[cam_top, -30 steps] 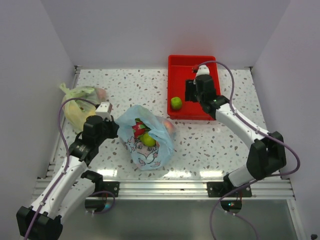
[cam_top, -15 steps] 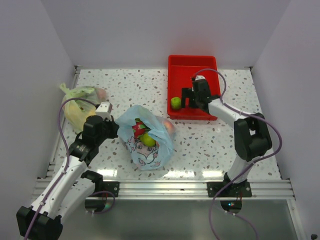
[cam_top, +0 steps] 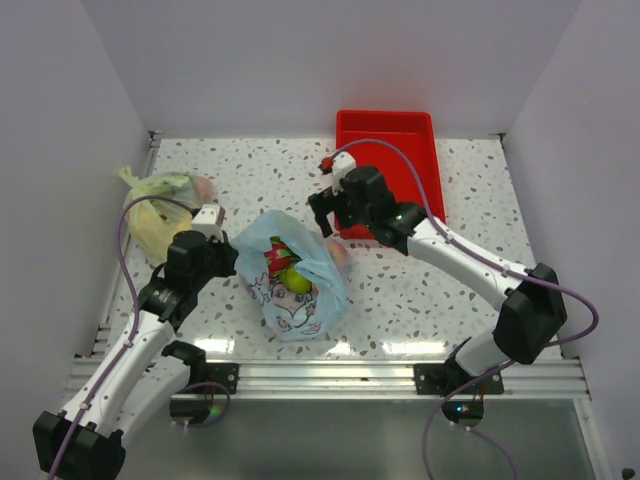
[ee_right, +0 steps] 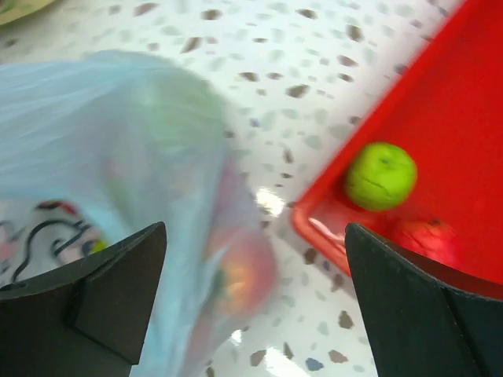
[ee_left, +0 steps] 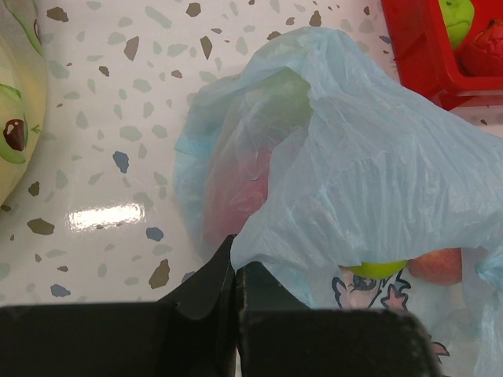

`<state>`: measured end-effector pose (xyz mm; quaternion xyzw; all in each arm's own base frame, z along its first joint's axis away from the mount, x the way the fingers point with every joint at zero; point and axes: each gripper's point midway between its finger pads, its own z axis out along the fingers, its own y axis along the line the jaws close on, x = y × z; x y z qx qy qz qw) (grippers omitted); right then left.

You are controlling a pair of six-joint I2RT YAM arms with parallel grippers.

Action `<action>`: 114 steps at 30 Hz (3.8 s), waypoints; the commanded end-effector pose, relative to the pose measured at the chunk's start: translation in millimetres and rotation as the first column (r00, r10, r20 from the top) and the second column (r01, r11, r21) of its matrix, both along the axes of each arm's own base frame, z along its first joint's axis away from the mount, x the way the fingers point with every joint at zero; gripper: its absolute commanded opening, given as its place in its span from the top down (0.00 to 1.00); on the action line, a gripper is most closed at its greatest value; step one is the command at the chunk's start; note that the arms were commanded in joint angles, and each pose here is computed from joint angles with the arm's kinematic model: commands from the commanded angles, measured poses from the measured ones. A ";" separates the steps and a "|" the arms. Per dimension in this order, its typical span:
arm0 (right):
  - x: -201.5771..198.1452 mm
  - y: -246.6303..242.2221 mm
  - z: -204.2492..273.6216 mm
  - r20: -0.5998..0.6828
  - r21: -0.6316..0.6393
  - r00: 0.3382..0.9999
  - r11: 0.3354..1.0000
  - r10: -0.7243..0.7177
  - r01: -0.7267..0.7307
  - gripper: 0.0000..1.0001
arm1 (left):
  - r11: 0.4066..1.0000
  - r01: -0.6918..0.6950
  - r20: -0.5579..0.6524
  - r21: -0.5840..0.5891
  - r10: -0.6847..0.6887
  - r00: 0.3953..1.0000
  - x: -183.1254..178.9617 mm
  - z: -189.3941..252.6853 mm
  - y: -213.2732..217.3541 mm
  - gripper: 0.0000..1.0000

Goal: Untie the knot of the plastic bag and take out the fruit

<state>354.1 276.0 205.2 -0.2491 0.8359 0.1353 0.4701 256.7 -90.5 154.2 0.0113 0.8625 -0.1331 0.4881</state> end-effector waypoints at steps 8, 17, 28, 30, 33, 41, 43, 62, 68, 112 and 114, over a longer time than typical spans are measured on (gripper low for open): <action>-130.3 101.8 26.9 0.094 -0.184 0.859 0.857 0.503 -0.481 0.02 | 1.000 0.019 0.042 0.001 -0.019 0.999 5.3 9.1 -2.0 1.00; -159.7 126.4 -37.0 -0.079 -0.321 0.781 0.726 0.620 -0.609 0.06 | 1.000 0.018 0.042 0.001 -0.018 0.999 5.1 8.8 -1.6 1.00; -129.9 115.0 -92.1 -0.131 -0.479 0.816 0.685 0.563 -0.549 0.10 | 1.000 0.019 0.044 0.000 -0.019 0.999 4.7 9.2 -1.7 1.00; -120.9 111.8 -99.3 -0.139 -0.484 0.826 0.690 0.547 -0.538 0.10 | 1.000 0.019 0.043 -0.001 -0.018 0.999 4.7 9.2 -1.8 1.00; -111.8 107.6 -111.4 -0.156 -0.490 0.832 0.690 0.532 -0.533 0.10 | 1.000 0.019 0.047 -0.001 -0.019 0.999 4.8 10.3 -1.7 1.00; -108.8 111.5 -141.5 -0.214 -0.475 0.813 0.669 0.542 -0.571 0.11 | 1.000 0.021 0.042 0.000 -0.021 0.999 4.7 8.8 -2.0 1.00; -111.4 113.1 -147.3 -0.229 -0.462 0.803 0.665 0.550 -0.587 0.12 | 1.000 0.021 0.042 0.000 -0.021 0.999 4.7 8.8 -2.0 1.00; -135.6 114.5 -98.6 -0.185 -0.315 0.781 0.717 0.597 -0.622 0.68 | 1.000 0.023 0.036 0.001 -0.023 0.999 5.0 7.2 -2.8 1.00; -145.1 112.0 -39.1 -0.084 -0.229 0.781 0.750 0.619 -0.620 0.70 | 1.000 0.023 0.034 0.001 -0.023 0.999 5.1 6.8 -2.7 1.00; 102.2 -189.6 -85.0 -0.175 -0.097 0.730 0.750 -0.660 0.655 0.02 | 1.000 0.023 0.042 -0.002 -0.023 0.999 4.8 8.8 -2.6 1.00; 99.2 -188.8 -81.8 -0.177 -0.086 0.735 0.754 -0.655 0.651 0.01 | 1.000 0.024 0.043 -0.001 -0.024 0.999 4.7 9.1 -2.5 1.00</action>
